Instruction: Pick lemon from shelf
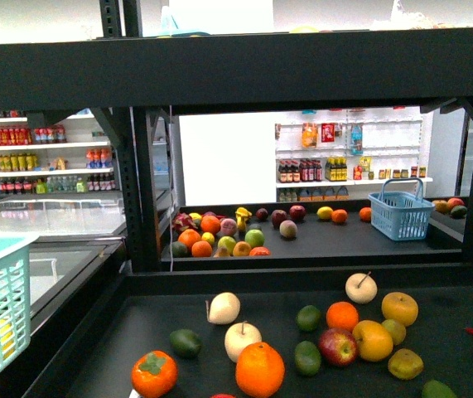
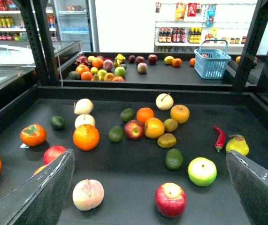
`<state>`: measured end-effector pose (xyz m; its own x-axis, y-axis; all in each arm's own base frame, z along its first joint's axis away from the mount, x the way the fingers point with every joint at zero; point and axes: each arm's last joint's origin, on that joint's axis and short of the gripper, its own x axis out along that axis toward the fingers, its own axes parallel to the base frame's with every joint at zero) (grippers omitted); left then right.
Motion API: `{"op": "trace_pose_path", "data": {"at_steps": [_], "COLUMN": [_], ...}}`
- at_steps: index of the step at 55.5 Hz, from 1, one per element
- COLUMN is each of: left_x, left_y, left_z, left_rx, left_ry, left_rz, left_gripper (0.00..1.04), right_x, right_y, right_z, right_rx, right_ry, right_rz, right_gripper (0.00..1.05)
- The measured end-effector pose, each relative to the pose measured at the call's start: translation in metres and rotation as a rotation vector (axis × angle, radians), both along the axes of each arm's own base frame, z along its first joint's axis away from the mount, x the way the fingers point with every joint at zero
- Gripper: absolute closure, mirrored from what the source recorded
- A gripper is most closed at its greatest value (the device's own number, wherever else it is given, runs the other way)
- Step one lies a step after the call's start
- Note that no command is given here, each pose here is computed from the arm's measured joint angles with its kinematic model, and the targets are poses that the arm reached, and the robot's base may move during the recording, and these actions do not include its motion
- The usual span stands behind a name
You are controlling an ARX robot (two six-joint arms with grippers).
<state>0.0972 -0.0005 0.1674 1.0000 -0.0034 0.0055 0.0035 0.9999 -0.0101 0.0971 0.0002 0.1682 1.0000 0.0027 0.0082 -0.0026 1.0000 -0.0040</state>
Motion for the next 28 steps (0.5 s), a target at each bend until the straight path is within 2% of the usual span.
{"op": "trace_pose_path", "data": {"at_steps": [11, 21, 28], "left_x": [0.0, 0.0, 0.0], "left_y": [0.0, 0.0, 0.0], "left_z": [0.0, 0.0, 0.0], "left_rx": [0.0, 0.001, 0.002], "left_ry": [0.0, 0.0, 0.0], "left_rz": [0.0, 0.0, 0.0], "left_gripper": [0.38, 0.07, 0.08], "right_x": [0.0, 0.0, 0.0], "right_y": [0.0, 0.0, 0.0], "right_z": [0.0, 0.0, 0.0], "right_rx": [0.0, 0.0, 0.0], "right_ry": [0.0, 0.0, 0.0], "right_rz": [0.0, 0.0, 0.0], "right_gripper": [0.07, 0.07, 0.07]}}
